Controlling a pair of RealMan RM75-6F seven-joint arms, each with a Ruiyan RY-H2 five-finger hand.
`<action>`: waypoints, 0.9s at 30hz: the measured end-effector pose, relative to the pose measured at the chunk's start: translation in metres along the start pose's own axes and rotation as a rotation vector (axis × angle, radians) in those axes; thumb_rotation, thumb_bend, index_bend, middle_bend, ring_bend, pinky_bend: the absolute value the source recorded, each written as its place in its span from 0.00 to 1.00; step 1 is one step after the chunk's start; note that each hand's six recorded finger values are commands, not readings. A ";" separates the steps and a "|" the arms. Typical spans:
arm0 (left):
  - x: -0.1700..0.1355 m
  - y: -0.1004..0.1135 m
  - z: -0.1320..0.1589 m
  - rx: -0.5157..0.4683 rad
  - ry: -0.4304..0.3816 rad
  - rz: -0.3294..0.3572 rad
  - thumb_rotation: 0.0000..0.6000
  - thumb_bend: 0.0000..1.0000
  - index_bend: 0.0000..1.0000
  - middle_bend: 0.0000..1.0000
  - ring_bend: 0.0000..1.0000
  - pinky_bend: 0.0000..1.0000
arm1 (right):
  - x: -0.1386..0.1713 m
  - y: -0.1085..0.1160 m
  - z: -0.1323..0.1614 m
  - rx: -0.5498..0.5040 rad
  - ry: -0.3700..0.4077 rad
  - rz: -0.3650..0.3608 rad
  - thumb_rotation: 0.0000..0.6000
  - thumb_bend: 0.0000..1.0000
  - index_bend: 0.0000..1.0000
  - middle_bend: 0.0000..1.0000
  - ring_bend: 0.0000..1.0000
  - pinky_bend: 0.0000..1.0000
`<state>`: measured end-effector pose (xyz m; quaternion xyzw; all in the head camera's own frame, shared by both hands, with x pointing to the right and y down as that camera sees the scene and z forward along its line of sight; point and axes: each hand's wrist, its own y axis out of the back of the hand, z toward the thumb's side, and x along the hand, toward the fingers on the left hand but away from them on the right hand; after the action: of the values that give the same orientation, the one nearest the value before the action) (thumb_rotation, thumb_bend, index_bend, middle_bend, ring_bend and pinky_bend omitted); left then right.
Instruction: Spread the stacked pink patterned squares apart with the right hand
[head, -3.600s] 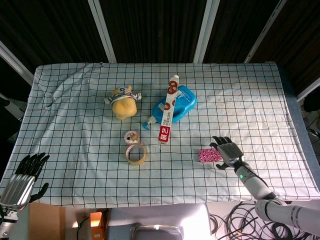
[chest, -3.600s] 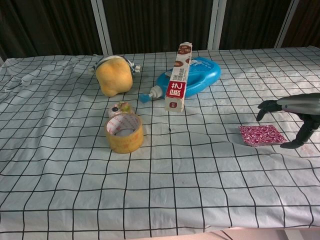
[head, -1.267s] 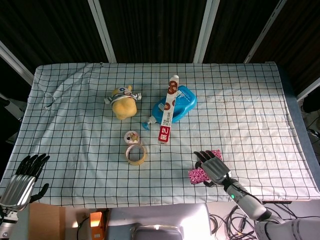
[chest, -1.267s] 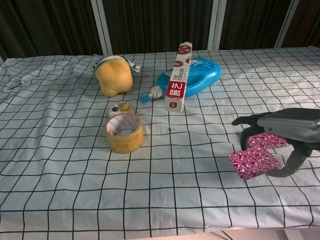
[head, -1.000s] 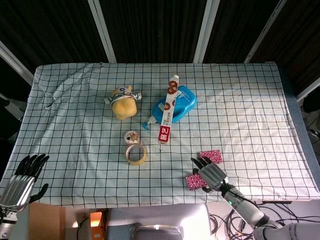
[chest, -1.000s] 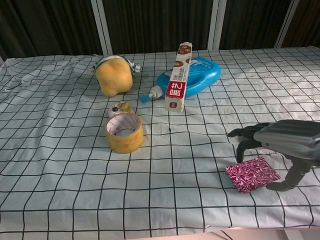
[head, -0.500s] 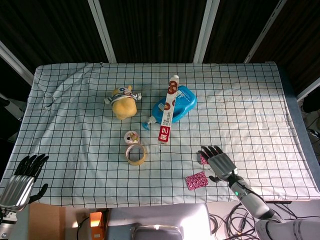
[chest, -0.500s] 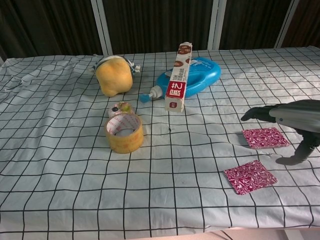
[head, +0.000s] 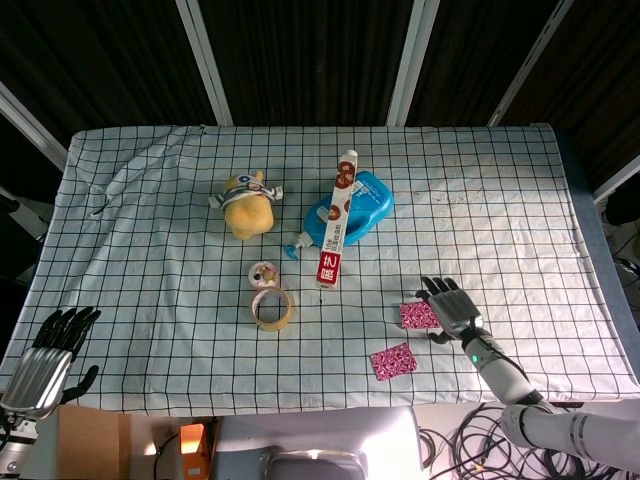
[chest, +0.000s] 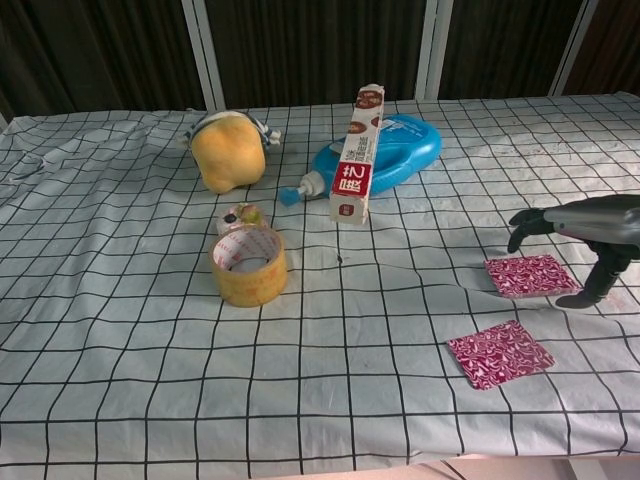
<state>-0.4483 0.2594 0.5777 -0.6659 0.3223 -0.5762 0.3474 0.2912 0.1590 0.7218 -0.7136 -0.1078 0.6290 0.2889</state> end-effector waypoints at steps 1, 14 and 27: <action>0.000 0.000 0.000 0.000 0.001 0.000 1.00 0.38 0.00 0.06 0.00 0.00 | -0.001 0.000 0.000 -0.001 0.000 -0.001 1.00 0.19 0.29 0.00 0.00 0.08; -0.001 0.001 -0.001 -0.002 0.002 0.004 1.00 0.38 0.00 0.06 0.00 0.00 | -0.003 0.001 0.003 -0.006 -0.002 -0.015 1.00 0.19 0.40 0.00 0.00 0.08; -0.003 0.002 -0.001 -0.003 0.002 0.008 1.00 0.38 0.00 0.06 0.00 0.00 | 0.000 0.006 0.003 -0.027 -0.010 -0.052 1.00 0.19 0.52 0.00 0.00 0.09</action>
<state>-0.4501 0.2609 0.5749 -0.6646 0.3261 -0.5751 0.3482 0.2867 0.1548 0.7183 -0.7114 -0.1361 0.6232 0.2950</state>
